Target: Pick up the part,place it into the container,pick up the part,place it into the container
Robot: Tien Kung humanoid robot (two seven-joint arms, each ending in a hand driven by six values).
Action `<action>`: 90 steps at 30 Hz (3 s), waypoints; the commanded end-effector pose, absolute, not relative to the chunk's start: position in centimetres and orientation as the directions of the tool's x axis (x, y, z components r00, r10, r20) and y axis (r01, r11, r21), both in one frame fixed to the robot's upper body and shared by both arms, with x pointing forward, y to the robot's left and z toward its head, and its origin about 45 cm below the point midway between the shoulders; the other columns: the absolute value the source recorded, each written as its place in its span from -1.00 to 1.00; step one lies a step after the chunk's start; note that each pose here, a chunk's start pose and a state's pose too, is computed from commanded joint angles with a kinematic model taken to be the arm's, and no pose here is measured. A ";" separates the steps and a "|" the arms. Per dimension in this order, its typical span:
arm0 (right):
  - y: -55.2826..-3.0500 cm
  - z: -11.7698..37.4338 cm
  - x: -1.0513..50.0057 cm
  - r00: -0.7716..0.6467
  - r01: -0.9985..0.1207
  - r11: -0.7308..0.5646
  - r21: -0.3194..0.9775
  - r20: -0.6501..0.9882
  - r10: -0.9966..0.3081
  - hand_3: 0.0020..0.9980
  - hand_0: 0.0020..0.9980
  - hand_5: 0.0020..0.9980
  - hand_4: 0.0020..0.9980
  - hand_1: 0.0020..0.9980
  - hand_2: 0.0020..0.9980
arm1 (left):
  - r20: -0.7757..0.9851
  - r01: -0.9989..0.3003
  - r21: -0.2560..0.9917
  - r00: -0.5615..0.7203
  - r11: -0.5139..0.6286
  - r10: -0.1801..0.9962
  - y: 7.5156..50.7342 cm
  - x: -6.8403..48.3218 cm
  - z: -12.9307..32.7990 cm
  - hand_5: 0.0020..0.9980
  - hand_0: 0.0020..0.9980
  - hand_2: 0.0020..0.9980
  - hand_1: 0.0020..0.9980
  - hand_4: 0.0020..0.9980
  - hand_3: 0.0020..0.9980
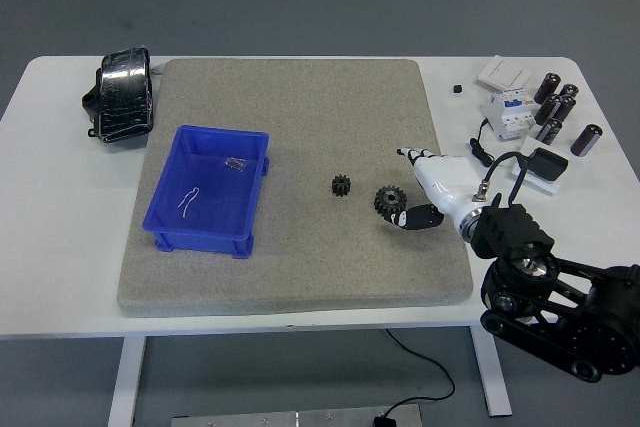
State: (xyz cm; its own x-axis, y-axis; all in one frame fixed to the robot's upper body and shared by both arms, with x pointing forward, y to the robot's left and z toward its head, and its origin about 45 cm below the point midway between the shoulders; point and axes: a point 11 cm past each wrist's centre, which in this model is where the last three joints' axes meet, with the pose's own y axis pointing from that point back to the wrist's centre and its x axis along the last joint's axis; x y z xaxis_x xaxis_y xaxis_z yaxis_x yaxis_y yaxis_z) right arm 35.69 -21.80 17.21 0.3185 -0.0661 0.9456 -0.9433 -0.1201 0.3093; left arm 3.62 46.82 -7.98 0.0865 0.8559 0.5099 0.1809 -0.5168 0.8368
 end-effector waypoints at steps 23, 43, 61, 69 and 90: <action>-21.3 14.5 35.9 0.368 -0.924 -0.132 0.360 0.929 -0.046 0.48 -0.48 -0.16 0.75 -0.07 0.27 | 0.510 0.177 0.837 0.091 -0.518 0.855 46.8 3.9 -8.0 0.08 0.35 0.29 0.32 0.50 0.29; -20.3 14.0 35.9 0.353 -0.927 -0.169 0.335 0.931 -0.088 0.34 -0.55 -0.23 0.60 -0.21 0.01 | 0.512 0.179 0.836 0.087 -0.519 0.855 46.7 3.8 -8.0 0.09 0.35 0.27 0.31 0.49 0.29; -20.4 14.0 36.0 0.328 -0.936 -0.167 0.308 0.939 -0.107 -0.04 -0.55 -1.00 -0.44 -0.27 -0.28 | 0.517 0.172 0.835 0.081 -0.523 0.852 46.8 4.0 -8.0 0.11 0.35 0.26 0.30 0.49 0.30; -20.5 14.1 36.2 0.314 -0.941 -0.167 0.293 0.943 -0.113 -0.13 -0.56 -0.97 -0.46 -0.28 -0.33 | 0.519 0.168 0.834 0.078 -0.525 0.851 46.8 4.1 -7.9 0.13 0.34 0.26 0.30 0.49 0.30; -12.1 22.7 36.5 0.129 -0.926 -0.377 0.001 0.940 -0.315 -0.14 -0.56 -0.99 -0.49 -0.27 -0.37 | 0.513 0.177 0.834 0.099 -0.522 0.853 46.4 3.8 -8.1 0.17 0.34 0.27 0.30 0.50 0.31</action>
State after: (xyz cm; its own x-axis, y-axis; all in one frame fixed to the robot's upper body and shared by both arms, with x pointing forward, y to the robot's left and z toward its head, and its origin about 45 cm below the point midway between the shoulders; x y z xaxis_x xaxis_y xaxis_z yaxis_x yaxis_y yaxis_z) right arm 36.52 -12.05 22.73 0.1291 -0.3147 0.9404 -0.9264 -0.3766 0.0012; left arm 3.77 46.41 -8.10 0.0990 0.8527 0.5129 0.1771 -0.5223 0.8342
